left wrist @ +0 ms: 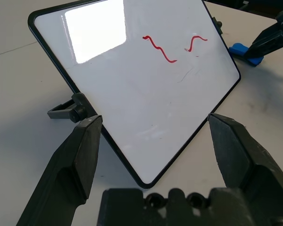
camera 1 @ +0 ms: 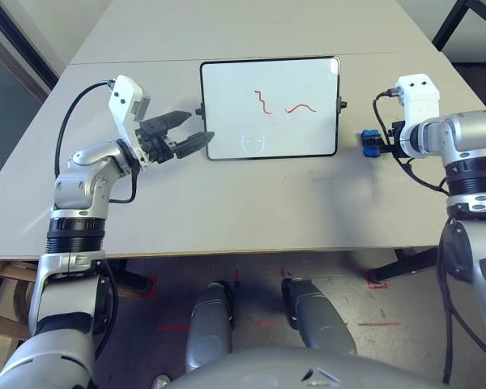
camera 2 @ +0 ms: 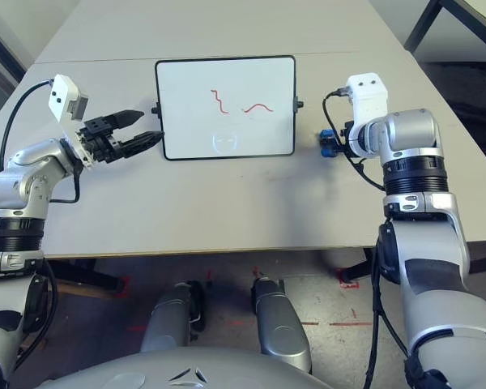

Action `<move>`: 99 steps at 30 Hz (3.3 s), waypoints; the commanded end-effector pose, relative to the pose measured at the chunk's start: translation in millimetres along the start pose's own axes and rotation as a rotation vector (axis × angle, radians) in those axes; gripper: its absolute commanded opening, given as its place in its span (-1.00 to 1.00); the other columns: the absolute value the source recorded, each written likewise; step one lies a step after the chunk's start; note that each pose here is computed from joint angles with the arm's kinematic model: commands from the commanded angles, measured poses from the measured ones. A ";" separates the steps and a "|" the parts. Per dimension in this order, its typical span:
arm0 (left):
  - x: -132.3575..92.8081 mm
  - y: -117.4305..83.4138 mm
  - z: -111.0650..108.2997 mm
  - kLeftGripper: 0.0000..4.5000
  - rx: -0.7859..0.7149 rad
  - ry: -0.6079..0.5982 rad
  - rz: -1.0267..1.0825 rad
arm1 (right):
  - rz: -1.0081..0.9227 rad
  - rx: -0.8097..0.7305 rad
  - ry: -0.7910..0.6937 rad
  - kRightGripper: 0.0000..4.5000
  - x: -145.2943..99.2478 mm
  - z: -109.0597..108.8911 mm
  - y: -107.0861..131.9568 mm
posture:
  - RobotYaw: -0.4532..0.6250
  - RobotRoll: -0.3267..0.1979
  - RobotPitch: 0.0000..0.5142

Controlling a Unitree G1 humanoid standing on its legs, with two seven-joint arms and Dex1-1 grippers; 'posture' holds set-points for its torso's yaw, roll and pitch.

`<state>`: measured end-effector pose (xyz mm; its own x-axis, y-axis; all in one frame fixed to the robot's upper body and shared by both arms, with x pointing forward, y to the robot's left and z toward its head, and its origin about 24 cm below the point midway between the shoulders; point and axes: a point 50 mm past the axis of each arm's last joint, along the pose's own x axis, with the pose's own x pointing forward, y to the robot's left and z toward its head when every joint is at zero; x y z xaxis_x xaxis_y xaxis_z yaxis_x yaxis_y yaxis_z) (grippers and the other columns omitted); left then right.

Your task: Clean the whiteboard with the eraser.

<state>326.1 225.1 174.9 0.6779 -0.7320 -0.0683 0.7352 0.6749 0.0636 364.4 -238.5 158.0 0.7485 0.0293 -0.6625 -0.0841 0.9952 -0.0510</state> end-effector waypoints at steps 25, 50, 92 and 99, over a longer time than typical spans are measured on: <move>-3.9 -0.2 -4.4 1.00 0.022 0.029 0.020 | -0.001 0.001 0.026 -0.80 15.6 -5.2 1.4 | -0.49 0.25 -0.34; -1.5 -1.6 -2.0 1.00 0.046 0.045 -0.019 | 0.062 -1.119 -0.363 -0.88 -48.6 47.3 86.3 | -0.51 0.25 -0.37; -9.7 -0.4 2.5 1.00 0.066 0.045 0.012 | 0.190 -1.226 -0.324 -0.89 -5.2 50.7 83.0 | -0.44 0.25 -0.34; -11.3 -1.0 2.8 1.00 0.066 0.046 0.018 | 0.214 -1.213 -0.335 -0.89 0.8 55.7 89.4 | -0.43 0.25 -0.33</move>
<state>320.2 228.6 179.9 0.6802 -0.7269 -0.0949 0.7325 0.6692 0.1248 391.9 -143.5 198.6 0.7603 0.3833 -0.5245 -0.6300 0.2379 -0.7393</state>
